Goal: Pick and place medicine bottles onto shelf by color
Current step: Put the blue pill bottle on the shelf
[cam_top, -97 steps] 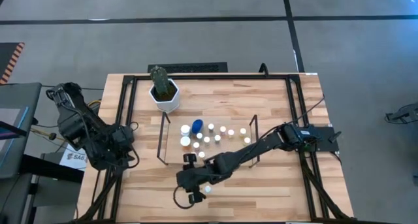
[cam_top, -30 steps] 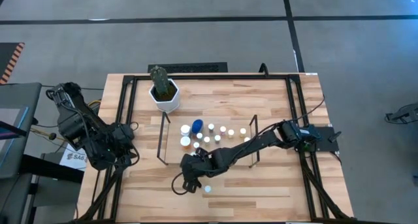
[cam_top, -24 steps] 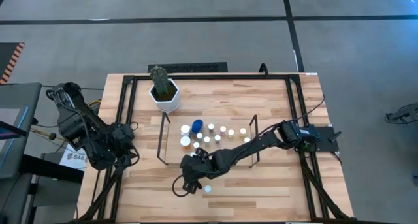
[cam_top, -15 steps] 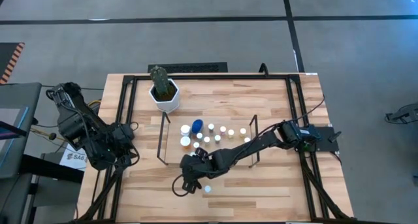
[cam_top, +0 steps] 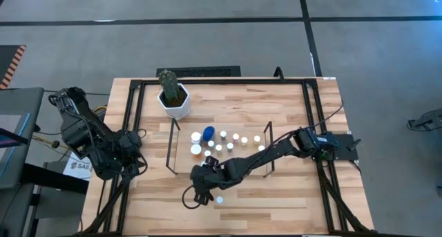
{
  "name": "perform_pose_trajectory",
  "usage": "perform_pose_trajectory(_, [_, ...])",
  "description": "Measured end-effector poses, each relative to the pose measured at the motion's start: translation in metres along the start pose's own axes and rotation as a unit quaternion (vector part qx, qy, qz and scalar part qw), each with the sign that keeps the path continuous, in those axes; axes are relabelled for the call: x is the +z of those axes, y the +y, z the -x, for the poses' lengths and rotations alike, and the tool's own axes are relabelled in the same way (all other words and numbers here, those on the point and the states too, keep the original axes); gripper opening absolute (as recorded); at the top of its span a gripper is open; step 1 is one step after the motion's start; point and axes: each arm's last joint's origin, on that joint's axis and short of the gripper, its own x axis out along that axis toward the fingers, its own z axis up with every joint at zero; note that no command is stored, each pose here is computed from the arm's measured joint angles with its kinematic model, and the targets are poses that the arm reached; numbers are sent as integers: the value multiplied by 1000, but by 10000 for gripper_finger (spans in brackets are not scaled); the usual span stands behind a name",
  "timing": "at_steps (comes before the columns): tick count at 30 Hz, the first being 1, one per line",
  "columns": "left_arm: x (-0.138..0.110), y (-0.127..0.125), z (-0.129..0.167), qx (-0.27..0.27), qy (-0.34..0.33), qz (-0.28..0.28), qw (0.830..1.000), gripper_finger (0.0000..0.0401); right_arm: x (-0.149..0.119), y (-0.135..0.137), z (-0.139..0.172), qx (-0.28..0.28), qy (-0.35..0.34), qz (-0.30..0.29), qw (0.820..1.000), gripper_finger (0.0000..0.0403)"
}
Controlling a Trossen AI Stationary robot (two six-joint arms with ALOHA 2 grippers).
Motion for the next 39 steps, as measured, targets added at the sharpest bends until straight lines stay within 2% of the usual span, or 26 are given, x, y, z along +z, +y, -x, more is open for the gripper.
perform_pose_trajectory(16, [0,0,0,0,0,-1,1000,174,-1,2,0,4,2,70,998,255])
perform_pose_trajectory(24, [0,0,0,0,0,-6,1000,174,-1,2,2,12,8,78,997,255])
perform_pose_trajectory(33, [0,0,0,0,0,-13,1000,174,9,17,55,32,-1,82,996,255])
perform_pose_trajectory(39, [0,0,0,0,0,-14,1000,174,-6,26,100,13,63,35,997,255])
